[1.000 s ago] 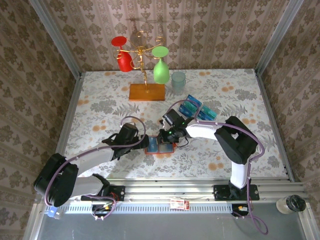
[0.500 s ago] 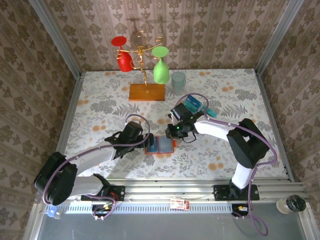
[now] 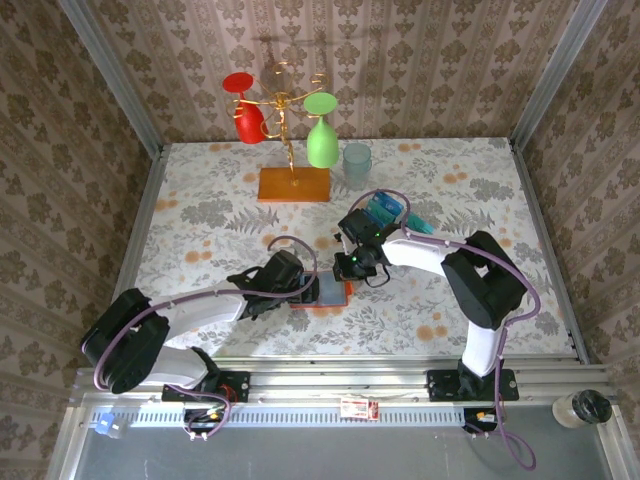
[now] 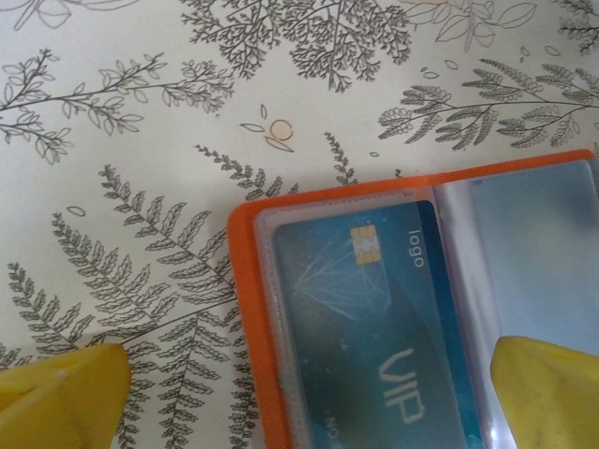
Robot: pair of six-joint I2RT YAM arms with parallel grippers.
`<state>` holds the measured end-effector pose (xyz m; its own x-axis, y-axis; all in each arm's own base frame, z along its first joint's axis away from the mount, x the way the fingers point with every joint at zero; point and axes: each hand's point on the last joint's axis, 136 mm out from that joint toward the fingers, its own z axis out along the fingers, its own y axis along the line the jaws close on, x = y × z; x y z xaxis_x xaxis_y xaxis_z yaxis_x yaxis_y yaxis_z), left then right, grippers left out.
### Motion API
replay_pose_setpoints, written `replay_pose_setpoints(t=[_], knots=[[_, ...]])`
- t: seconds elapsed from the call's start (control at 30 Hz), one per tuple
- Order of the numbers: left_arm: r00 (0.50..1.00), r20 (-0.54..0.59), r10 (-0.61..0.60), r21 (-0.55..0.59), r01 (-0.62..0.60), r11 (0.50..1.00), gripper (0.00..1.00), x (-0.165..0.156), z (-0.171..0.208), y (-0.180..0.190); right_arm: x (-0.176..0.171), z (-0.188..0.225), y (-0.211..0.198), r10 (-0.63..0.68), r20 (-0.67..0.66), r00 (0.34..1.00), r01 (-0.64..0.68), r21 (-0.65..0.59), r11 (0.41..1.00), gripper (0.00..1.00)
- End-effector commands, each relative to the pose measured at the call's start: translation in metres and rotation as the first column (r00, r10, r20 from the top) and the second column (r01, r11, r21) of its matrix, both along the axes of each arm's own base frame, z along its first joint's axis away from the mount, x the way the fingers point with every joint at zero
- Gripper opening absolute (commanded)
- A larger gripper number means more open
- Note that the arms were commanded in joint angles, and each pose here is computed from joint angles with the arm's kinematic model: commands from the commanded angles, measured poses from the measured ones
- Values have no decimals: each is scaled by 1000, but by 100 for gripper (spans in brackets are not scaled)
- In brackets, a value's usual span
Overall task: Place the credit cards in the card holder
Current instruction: Turn over the card slot at the card holder.
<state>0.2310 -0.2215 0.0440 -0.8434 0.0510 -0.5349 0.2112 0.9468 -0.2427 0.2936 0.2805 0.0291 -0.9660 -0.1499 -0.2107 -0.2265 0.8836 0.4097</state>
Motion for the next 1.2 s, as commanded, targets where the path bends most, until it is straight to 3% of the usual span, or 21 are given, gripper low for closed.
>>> replay_pose_setpoints(t=[0.0, 0.33, 1.17], knots=[[999, 32, 21, -5, -21, 1000, 100, 7, 12, -6, 3, -2, 3, 11, -7, 1000, -11, 0, 1000, 11], [998, 56, -4, -9, 5, 1000, 100, 8, 23, -14, -1, -7, 5, 10, -27, 1000, -10, 15, 1000, 11], [999, 7, -43, 65, 42, 997, 100, -1, -16, -13, -5, -15, 19, -15, -84, 996, 24, 101, 995, 10]])
